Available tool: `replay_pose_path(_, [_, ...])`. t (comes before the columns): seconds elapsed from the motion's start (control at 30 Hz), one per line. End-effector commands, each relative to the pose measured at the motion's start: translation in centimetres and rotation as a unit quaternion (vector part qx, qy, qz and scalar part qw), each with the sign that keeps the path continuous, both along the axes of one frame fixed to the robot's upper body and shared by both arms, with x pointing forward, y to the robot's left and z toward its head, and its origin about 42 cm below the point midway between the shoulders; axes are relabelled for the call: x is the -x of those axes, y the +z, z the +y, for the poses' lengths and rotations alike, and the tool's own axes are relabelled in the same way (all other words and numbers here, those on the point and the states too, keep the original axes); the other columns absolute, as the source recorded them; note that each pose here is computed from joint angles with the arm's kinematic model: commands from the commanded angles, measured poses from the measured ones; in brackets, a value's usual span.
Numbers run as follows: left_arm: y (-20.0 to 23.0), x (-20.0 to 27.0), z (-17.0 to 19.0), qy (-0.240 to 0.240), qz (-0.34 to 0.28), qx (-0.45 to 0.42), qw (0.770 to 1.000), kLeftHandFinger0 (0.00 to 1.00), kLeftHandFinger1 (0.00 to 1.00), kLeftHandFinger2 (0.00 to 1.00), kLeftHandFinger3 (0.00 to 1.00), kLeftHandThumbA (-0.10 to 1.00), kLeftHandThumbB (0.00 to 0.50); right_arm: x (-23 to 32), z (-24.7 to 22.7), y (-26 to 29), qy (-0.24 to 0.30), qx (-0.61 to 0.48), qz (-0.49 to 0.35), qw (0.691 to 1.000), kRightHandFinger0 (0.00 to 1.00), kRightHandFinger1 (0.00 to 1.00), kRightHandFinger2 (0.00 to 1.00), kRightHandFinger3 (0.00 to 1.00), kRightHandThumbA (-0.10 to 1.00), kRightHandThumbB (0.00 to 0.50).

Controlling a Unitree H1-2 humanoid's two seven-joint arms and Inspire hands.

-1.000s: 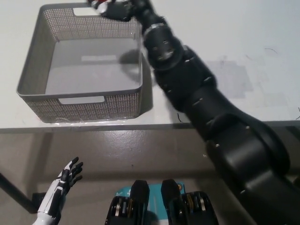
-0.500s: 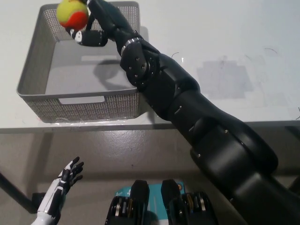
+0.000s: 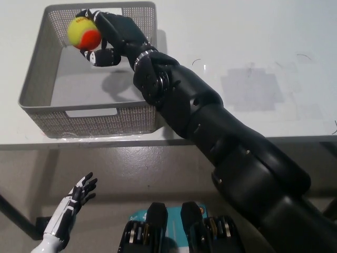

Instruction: Use the right hand to pick up a tennis ball and put it into a container on the left side

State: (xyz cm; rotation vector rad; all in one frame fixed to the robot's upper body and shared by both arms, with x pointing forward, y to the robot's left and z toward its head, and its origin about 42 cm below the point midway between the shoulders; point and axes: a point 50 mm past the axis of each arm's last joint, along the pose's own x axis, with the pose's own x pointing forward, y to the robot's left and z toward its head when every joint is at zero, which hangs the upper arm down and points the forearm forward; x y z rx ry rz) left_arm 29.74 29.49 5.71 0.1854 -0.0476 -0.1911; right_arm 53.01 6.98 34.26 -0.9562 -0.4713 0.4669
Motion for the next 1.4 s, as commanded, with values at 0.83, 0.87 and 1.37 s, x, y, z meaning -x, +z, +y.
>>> replay_pose_path(0.83, [1.7,-1.2,0.5,-0.022,-0.022,-0.021,0.999,1.0,1.0,1.0,1.0,1.0,0.338,-2.2,-2.5,4.0,-0.03,0.077,0.059,0.995,1.0,1.0,1.0,1.0,1.0,0.5])
replay_pose_path(0.87, [1.7,-1.2,0.5,-0.022,-0.02,-0.02,0.999,1.0,1.0,1.0,1.0,1.0,0.34,-2.4,-2.9,4.3,-0.028,0.068,0.062,0.995,1.0,1.0,1.0,1.0,1.0,0.5])
replay_pose_path(1.37, [1.3,-1.2,0.8,-0.027,-0.019,-0.021,0.999,1.0,1.0,1.0,1.0,1.0,0.317,-2.2,-14.8,14.7,0.02,-0.233,-0.036,0.972,1.0,1.0,1.0,1.0,1.0,0.428])
